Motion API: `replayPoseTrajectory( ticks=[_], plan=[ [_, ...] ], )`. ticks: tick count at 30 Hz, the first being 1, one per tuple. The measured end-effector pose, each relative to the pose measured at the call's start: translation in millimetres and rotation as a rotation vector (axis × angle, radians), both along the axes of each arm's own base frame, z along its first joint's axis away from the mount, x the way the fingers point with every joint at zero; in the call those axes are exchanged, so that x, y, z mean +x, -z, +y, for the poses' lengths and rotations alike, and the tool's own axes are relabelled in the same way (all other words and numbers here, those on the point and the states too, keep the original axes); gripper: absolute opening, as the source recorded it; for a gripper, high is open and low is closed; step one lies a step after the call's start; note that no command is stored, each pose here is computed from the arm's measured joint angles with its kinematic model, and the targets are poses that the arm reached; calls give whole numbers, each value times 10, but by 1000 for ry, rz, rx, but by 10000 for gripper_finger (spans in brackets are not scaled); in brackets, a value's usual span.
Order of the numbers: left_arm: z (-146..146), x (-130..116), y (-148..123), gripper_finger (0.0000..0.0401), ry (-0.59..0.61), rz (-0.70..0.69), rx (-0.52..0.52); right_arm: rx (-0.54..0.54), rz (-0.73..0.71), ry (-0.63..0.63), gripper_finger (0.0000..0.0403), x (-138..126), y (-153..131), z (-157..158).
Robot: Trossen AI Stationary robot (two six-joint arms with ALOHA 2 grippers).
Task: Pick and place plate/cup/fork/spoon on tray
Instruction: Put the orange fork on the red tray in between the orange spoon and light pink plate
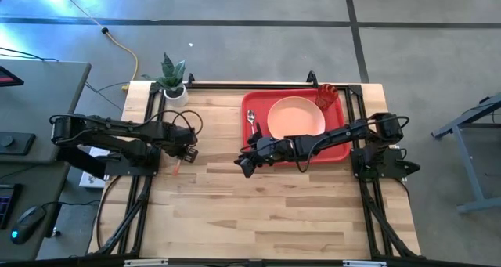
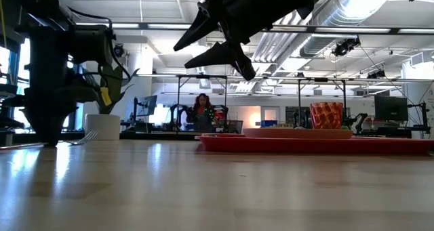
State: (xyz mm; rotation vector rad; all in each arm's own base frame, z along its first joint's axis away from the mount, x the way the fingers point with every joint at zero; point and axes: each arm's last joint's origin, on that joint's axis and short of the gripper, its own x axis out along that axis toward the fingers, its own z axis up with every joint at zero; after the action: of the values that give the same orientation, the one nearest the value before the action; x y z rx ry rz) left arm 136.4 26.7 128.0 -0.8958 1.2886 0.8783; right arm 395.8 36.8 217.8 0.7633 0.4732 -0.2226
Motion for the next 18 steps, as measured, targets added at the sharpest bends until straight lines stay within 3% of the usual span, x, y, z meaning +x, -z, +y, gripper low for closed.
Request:
replayPoseTrajectory(
  ticks=[4, 9, 14, 18],
  plan=[
    [-5, 30, -4, 11, 104, -28, 5, 4, 1, -11, 146, 2, 1, -15],
    [-64, 127, -55, 13, 189, -107, 20, 24, 12, -53, 146, -3, 9, -3],
    [-132, 305, -125, 5, 242, -286, 19, 26, 35, -72, 146, -14, 27, 2],
    [-187, 508, -240, 7, 289, -515, 68, 16, 35, -82, 146, -14, 27, 4]
  ],
)
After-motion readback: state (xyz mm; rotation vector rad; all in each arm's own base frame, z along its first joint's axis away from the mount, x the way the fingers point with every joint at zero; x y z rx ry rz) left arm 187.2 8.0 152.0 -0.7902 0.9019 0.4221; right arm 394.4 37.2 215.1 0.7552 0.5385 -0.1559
